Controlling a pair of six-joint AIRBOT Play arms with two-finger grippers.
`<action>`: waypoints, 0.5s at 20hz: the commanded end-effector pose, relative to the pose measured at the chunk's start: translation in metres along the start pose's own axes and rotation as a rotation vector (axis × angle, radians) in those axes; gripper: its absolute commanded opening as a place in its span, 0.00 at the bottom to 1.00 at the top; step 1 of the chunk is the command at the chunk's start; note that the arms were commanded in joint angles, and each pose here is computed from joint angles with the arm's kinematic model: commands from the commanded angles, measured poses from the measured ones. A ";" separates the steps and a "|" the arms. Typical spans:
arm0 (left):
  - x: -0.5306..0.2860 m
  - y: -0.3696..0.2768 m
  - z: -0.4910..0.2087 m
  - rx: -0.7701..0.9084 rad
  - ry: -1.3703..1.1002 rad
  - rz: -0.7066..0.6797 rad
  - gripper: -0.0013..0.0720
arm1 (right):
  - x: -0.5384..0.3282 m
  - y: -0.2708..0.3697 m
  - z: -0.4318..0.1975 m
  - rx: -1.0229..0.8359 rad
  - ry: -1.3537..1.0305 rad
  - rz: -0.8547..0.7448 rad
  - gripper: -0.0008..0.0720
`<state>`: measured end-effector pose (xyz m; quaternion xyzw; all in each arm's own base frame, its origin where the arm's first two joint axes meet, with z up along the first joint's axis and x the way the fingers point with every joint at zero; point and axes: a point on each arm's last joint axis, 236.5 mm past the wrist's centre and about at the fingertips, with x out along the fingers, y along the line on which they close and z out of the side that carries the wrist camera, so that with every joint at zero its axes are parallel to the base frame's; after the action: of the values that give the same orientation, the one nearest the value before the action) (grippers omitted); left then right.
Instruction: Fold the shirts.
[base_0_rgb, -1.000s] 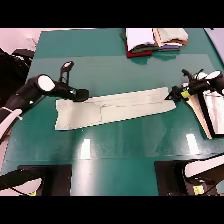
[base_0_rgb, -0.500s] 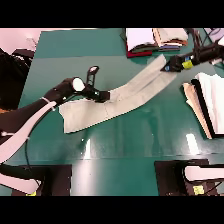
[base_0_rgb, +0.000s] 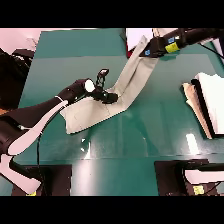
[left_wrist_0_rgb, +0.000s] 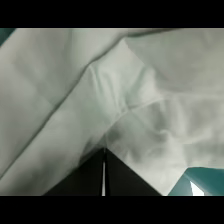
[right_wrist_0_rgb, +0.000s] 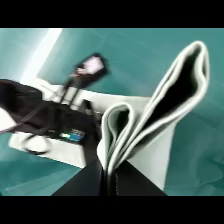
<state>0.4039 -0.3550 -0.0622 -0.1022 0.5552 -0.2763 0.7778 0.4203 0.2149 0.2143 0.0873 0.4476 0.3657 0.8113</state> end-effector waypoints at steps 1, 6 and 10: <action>-0.008 0.006 0.006 -0.017 -0.005 0.003 0.05 | 0.010 0.030 0.000 -0.024 0.013 0.039 0.04; -0.132 0.046 0.076 -0.032 -0.234 0.065 0.05 | 0.033 0.078 -0.012 -0.087 0.054 0.106 0.04; -0.303 0.092 0.116 -0.018 -0.554 0.223 0.05 | 0.093 0.164 -0.031 -0.176 0.077 0.245 0.04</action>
<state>0.4706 -0.2115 0.1057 -0.1355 0.4115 -0.2035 0.8780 0.3675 0.3292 0.2150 0.0559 0.4456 0.4586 0.7668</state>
